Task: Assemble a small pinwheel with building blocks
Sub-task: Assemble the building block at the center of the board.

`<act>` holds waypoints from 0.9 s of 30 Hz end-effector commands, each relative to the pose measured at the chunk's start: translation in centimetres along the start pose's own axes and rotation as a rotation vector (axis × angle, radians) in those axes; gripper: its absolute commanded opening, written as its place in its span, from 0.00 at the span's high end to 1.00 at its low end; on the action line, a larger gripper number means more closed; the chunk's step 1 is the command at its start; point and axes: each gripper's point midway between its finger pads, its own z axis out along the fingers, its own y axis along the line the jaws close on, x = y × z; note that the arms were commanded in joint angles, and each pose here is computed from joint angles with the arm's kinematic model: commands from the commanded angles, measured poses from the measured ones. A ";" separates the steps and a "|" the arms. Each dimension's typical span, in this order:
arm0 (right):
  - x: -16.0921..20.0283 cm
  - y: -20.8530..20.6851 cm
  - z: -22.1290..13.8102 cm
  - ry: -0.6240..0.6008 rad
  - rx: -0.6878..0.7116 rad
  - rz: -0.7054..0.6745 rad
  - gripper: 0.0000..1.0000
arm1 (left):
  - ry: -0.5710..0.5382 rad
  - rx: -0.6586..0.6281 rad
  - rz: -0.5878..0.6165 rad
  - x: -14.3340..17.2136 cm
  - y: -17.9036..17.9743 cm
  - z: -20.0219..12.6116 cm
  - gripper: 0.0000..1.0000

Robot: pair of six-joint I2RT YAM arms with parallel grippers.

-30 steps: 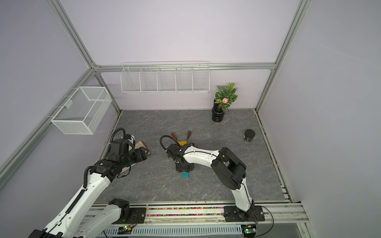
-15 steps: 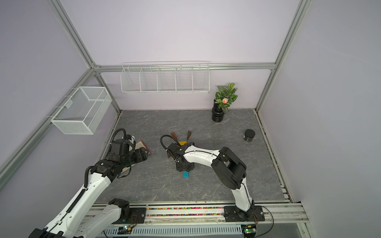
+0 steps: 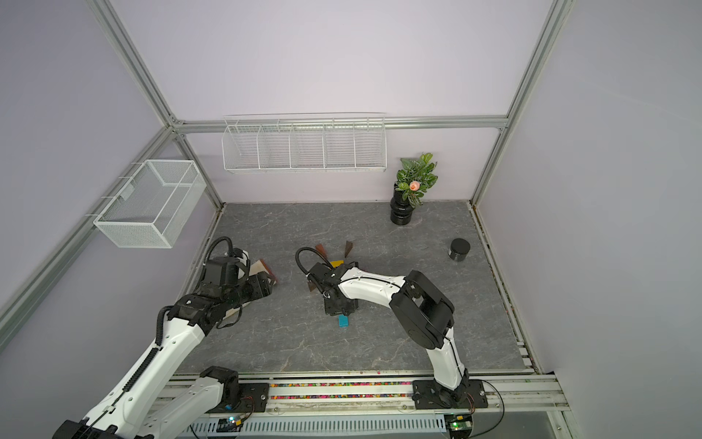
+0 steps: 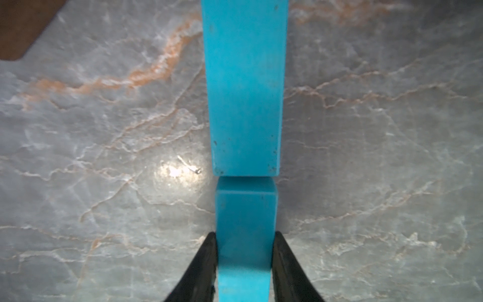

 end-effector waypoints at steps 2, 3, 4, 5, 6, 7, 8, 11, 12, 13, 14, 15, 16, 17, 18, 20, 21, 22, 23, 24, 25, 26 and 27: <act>-0.5 -0.2 0.6 0.000 0.007 0.008 0.64 | -0.009 -0.006 -0.016 -0.1 0.3 0.2 0.26; -0.6 -0.1 0.5 -0.002 0.006 0.006 0.64 | -0.009 -0.007 -0.014 -0.1 0.3 0.2 0.26; -0.6 -0.1 0.6 -0.003 0.005 0.007 0.64 | -0.008 -0.006 -0.016 0.0 0.3 0.2 0.26; -0.6 -0.1 0.6 -0.003 0.004 0.007 0.64 | -0.008 -0.007 -0.018 0.0 0.3 0.2 0.26; -0.6 -0.1 0.6 -0.002 0.006 0.008 0.64 | -0.007 -0.007 -0.018 0.0 0.3 0.3 0.26; -0.6 -0.1 0.6 -0.002 0.006 0.007 0.64 | -0.006 -0.006 -0.017 0.0 0.3 0.3 0.26; -0.6 -0.1 0.7 -0.001 0.006 0.008 0.64 | -0.006 -0.006 -0.018 0.0 0.3 0.3 0.26; -0.7 -0.1 0.7 -0.001 0.003 0.010 0.64 | -0.006 -0.006 -0.017 0.0 0.3 0.3 0.26; -0.7 -0.1 0.8 -0.001 0.002 0.010 0.64 | -0.006 -0.006 -0.018 0.0 0.3 0.3 0.26; -0.6 -0.1 0.8 0.002 0.004 0.009 0.64 | -0.006 -0.006 -0.018 0.0 0.3 0.3 0.26; -0.6 -0.1 0.9 0.002 0.003 0.008 0.64 | -0.007 -0.005 -0.019 0.0 0.3 0.2 0.26; -0.7 -0.1 0.8 0.002 0.002 0.010 0.64 | -0.008 -0.006 -0.018 0.0 0.3 0.2 0.26; -0.7 -0.1 0.9 0.001 0.001 0.010 0.64 | -0.006 -0.006 -0.018 0.0 0.3 0.3 0.26; -0.7 0.0 0.9 0.001 0.001 0.009 0.63 | -0.007 -0.005 -0.018 0.0 0.3 0.2 0.26; -0.7 0.0 0.9 0.002 0.002 0.008 0.63 | -0.007 -0.006 -0.019 0.0 0.3 0.3 0.26; -0.8 0.0 0.9 0.002 0.001 0.011 0.63 | -0.006 -0.006 -0.018 0.0 0.3 0.3 0.26; -0.8 0.0 0.9 0.002 0.000 0.010 0.63 | -0.006 -0.007 -0.019 0.0 0.3 0.3 0.26; -0.8 0.0 1.0 0.003 0.001 0.010 0.63 | -0.007 -0.007 -0.019 0.0 0.3 0.3 0.26; -0.8 0.0 1.0 0.002 0.000 0.010 0.63 | -0.006 -0.004 -0.018 0.0 0.3 0.3 0.26; -0.8 0.0 1.0 0.003 0.000 0.008 0.63 | -0.005 -0.005 -0.019 0.1 0.3 0.3 0.26; -0.8 0.0 1.0 0.005 0.001 0.008 0.63 | -0.004 -0.006 -0.018 0.1 0.3 0.4 0.26; -0.7 0.0 1.1 0.007 0.002 0.009 0.62 | -0.003 -0.007 -0.018 0.1 0.3 0.4 0.26; -0.8 0.1 1.1 0.005 -0.001 0.010 0.62 | -0.004 -0.006 -0.017 0.1 0.3 0.4 0.26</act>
